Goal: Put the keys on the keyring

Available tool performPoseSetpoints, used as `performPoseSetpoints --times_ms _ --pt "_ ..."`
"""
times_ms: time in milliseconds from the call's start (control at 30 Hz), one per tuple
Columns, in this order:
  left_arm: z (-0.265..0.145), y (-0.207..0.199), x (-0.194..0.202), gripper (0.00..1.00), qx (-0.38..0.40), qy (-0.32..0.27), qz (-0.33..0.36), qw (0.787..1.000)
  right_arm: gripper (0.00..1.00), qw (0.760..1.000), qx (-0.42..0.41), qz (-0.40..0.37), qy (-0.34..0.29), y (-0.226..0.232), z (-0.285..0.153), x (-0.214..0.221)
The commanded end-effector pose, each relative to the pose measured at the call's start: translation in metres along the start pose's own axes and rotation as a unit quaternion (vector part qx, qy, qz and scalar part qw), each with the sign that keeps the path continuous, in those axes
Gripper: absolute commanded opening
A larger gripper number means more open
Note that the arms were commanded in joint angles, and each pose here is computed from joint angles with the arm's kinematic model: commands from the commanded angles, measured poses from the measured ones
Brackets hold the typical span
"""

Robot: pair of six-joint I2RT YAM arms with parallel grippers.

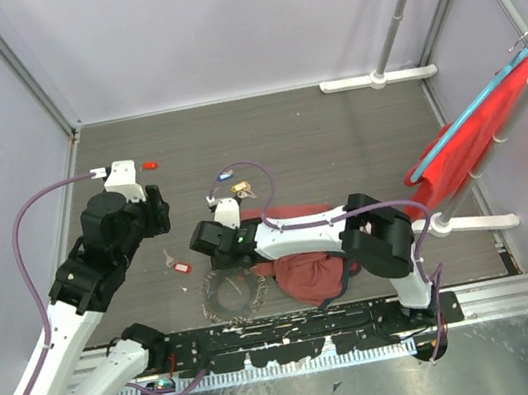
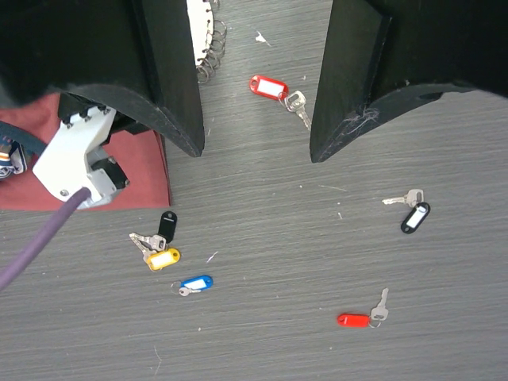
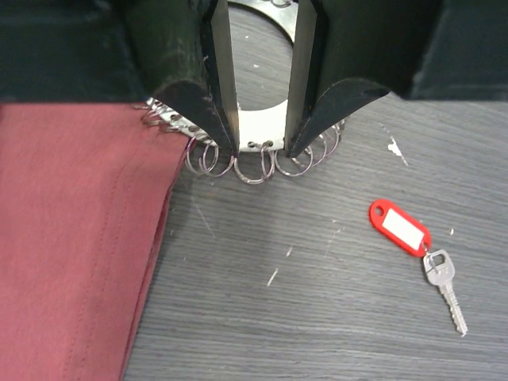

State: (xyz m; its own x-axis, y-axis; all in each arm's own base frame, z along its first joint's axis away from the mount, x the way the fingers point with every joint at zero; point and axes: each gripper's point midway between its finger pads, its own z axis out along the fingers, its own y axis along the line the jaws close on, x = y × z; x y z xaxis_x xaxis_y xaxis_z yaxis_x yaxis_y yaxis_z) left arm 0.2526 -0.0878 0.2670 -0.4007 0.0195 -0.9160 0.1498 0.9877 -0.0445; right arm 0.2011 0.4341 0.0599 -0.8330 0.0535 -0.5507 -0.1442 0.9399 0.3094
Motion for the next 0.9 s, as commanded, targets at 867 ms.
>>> performPoseSetpoints --times_ms 867 --pt "0.002 0.002 -0.004 0.63 -0.004 -0.013 -0.001 1.0 0.28 0.998 -0.049 -0.007 0.028 0.021 0.015 0.002"
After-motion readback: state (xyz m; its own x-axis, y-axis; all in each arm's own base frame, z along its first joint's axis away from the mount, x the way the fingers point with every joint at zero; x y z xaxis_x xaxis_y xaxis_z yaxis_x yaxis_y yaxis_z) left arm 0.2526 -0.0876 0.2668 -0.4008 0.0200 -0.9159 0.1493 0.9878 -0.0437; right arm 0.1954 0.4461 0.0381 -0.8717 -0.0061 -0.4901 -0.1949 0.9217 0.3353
